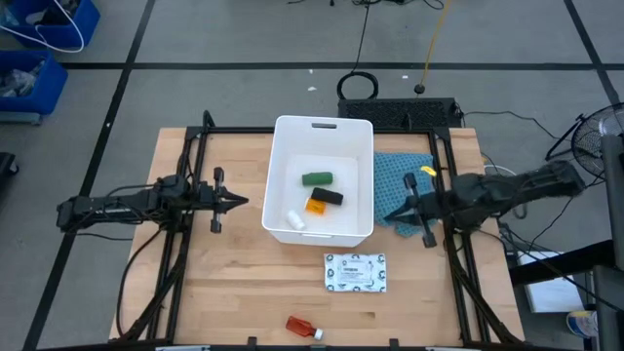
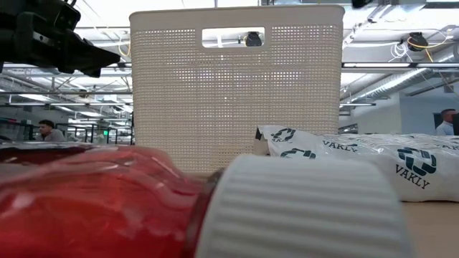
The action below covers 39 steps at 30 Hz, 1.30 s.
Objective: Pick & place medical supplies in basket/bin
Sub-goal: Put the white mailer bag into the white bin
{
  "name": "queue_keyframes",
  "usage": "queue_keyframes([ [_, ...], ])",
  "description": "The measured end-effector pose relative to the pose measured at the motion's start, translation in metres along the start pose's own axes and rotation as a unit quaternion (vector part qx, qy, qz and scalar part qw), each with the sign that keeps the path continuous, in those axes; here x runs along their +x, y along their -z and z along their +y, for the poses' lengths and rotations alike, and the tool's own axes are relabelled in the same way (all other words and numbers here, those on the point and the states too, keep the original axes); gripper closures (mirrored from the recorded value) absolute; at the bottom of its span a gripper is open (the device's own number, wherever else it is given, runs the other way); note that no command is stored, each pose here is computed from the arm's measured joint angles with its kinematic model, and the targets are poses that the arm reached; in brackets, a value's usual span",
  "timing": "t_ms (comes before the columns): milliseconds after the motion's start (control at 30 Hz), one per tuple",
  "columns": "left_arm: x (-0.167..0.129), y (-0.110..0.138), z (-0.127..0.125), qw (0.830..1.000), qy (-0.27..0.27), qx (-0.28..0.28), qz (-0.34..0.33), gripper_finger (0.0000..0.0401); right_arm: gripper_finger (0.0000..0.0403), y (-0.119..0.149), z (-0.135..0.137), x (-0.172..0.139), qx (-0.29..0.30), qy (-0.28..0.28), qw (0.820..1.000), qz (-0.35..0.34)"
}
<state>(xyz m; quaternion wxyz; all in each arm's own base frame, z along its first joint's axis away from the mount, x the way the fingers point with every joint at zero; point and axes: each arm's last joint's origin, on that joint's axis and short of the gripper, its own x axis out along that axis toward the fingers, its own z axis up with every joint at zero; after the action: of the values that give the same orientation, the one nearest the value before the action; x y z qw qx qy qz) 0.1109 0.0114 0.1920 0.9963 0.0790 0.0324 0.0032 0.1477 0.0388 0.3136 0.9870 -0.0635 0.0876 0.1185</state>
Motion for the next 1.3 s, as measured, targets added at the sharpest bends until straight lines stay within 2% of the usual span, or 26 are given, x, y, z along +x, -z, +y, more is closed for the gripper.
queue_keyframes([
  [167,0.000,0.000,0.000,1.000,0.000,0.000,0.000,0.0397,0.0403,-0.034,0.026,0.000,0.026,-0.001,0.997,0.078],
  [300,0.000,0.000,0.000,1.000,0.000,-0.004,0.000,0.0379,0.0403,-0.041,0.053,0.014,0.036,-0.027,0.993,0.110],
  [467,0.000,0.000,0.000,1.000,0.000,-0.006,0.000,0.0365,0.0403,-0.025,0.078,0.031,0.099,-0.029,0.978,0.179],
  [700,0.000,0.000,0.000,1.000,0.000,-0.011,-0.001,0.0376,0.0392,0.002,0.096,0.057,0.188,0.053,0.946,0.258],
  [833,0.000,0.000,0.000,1.000,0.000,-0.010,-0.001,0.0389,0.0344,0.017,0.099,0.064,0.228,0.097,0.920,0.304],
  [967,0.000,-0.001,0.000,1.000,-0.001,-0.007,-0.003,0.0398,0.0271,0.039,0.100,0.065,0.257,0.135,0.895,0.338],
  [1067,0.000,-0.001,0.000,1.000,-0.001,-0.007,-0.005,0.0388,0.0215,0.056,0.098,0.061,0.287,0.154,0.876,0.356],
  [1167,0.000,-0.001,0.000,1.000,-0.001,-0.007,-0.005,0.0373,0.0169,0.073,0.098,0.056,0.324,0.168,0.860,0.356],
  [1300,0.000,-0.001,0.000,1.000,-0.001,-0.008,-0.004,0.0360,0.0133,0.098,0.099,0.055,0.381,0.165,0.850,0.324],
])
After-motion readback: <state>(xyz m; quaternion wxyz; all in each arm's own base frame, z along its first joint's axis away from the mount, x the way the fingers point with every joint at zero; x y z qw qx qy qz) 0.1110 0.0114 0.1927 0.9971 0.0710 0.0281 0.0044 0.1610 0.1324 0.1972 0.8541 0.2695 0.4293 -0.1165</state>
